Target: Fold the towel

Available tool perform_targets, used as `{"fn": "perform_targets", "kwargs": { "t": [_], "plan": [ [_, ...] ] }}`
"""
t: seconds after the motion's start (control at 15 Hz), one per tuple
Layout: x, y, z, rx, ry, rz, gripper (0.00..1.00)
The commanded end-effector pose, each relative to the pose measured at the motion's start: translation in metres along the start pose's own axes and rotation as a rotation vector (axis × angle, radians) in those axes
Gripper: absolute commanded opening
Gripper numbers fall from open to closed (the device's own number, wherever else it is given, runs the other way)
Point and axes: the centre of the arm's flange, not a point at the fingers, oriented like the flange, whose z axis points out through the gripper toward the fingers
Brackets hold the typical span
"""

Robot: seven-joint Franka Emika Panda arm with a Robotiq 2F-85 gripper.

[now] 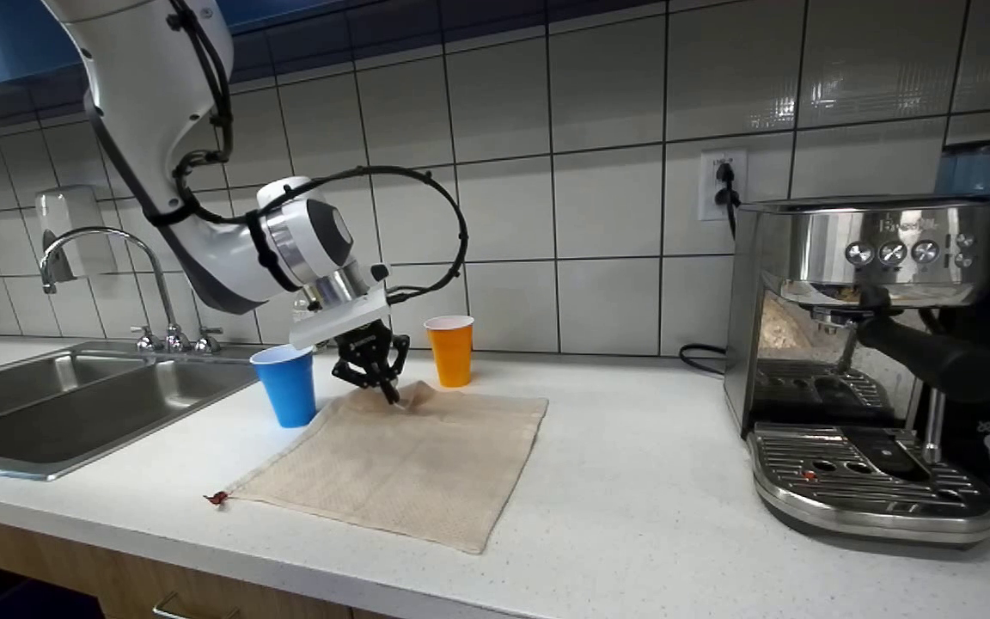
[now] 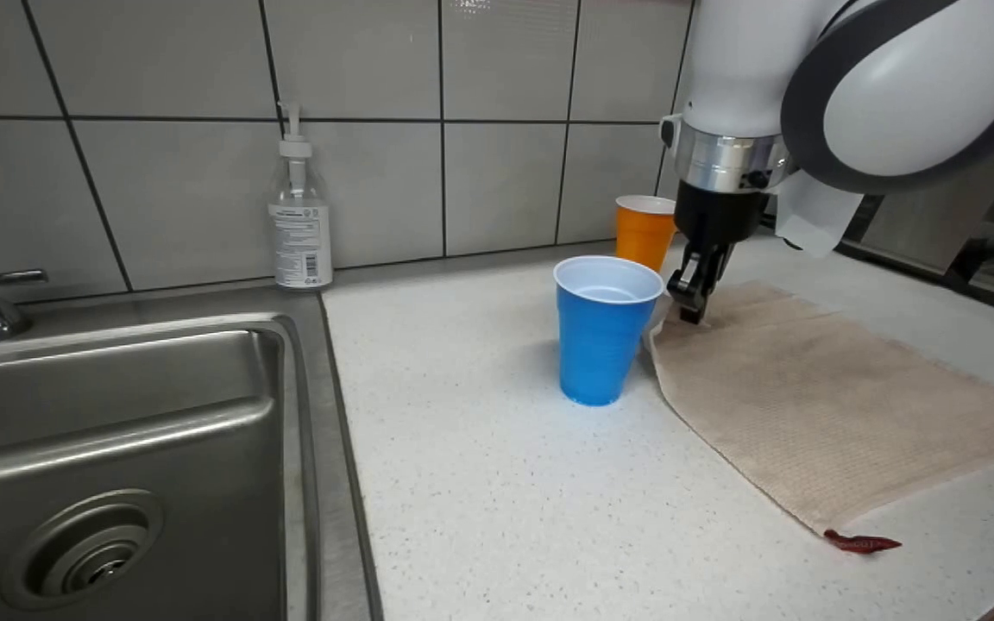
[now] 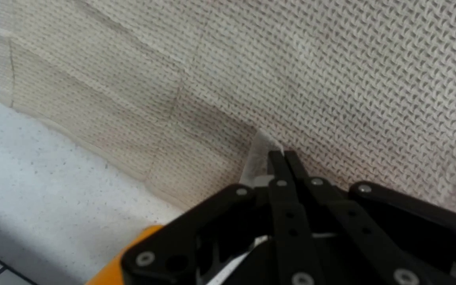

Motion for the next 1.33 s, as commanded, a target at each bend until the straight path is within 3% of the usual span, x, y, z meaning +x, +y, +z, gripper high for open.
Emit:
{"fn": "perform_targets", "kwargs": {
  "t": [0.0,0.27,0.8,1.27],
  "plan": [
    [-0.008,0.022,-0.025,0.0,0.023,-0.002,0.01],
    [-0.024,0.035,-0.04,-0.034,0.032,0.004,0.01],
    [-0.065,0.037,-0.058,-0.005,-0.052,0.021,0.01],
    [-0.094,0.043,-0.071,-0.028,-0.068,0.049,0.01]
  ]
}}
